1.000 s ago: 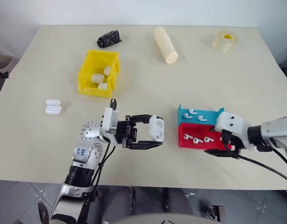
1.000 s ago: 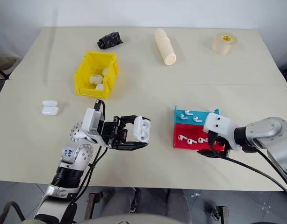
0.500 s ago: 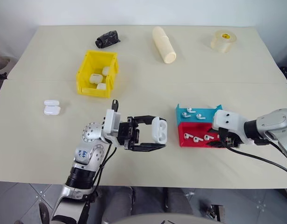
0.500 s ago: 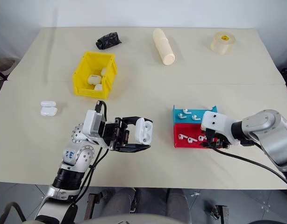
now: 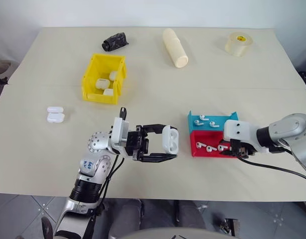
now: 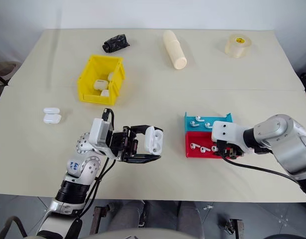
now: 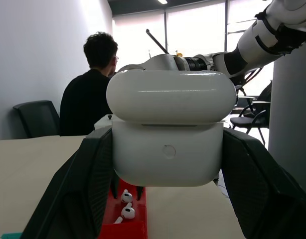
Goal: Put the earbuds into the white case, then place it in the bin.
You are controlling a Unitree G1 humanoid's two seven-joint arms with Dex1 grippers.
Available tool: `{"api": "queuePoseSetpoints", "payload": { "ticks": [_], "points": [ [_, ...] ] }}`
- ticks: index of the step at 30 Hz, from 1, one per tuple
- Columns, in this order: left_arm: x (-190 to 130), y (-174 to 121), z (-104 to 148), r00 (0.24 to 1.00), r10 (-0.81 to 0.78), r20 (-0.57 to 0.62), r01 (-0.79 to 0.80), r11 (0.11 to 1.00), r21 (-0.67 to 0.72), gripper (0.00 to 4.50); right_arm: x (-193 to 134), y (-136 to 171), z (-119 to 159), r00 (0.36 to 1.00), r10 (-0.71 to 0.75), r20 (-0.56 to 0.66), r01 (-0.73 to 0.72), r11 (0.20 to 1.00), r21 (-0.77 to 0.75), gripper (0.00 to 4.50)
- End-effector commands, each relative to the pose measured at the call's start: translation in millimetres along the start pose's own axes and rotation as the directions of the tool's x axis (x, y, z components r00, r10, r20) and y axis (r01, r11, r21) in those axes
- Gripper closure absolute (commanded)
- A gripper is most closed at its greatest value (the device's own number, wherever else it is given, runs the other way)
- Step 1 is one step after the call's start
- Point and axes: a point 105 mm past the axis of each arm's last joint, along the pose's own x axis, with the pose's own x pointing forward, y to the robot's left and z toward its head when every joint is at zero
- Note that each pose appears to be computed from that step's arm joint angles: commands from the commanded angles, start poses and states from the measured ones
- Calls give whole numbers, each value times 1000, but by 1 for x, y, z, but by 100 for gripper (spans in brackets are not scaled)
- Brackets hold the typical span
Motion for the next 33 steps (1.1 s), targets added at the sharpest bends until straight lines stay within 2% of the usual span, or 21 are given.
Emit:
{"api": "queuePoseSetpoints", "payload": {
  "ticks": [1, 13, 17, 18, 25, 29, 31, 33],
  "points": [
    [2, -3, 9, 1000, -11, 16, 10, 999, 31, 170, -3, -4, 3, 1000, -12, -5, 12, 999, -46, 259],
    [3, -3, 10, 1000, -10, 16, 9, 1000, 29, 170, 1, -3, 2, 1000, 0, -16, -1, 997, -83, 259],
    [3, -3, 10, 1000, -11, 16, 10, 1000, 25, 170, 2, -1, 1, 1000, 7, -19, -9, 997, -81, 386],
    [3, -3, 10, 1000, -12, 16, 11, 1000, 24, 170, 2, -2, 0, 1000, 4, -24, -6, 997, -83, 400],
    [2, -3, 10, 1000, -10, 14, 9, 1000, 23, 170, 0, -2, 3, 1000, -14, -12, 13, 997, -81, 400],
    [0, -5, 11, 1000, -18, 26, 17, 999, 28, 170, -20, -3, 20, 990, -32, 138, 40, 998, -51, 400],
    [-1, -5, 11, 999, -20, 29, 19, 1000, 24, 170, -31, -3, 30, 967, -51, 250, 62, 997, -38, 400],
    [-1, -4, 10, 999, -21, 28, 20, 1000, 21, 170, -42, -1, 41, 917, -83, 389, 88, 996, 5, 400]
  ]
}}
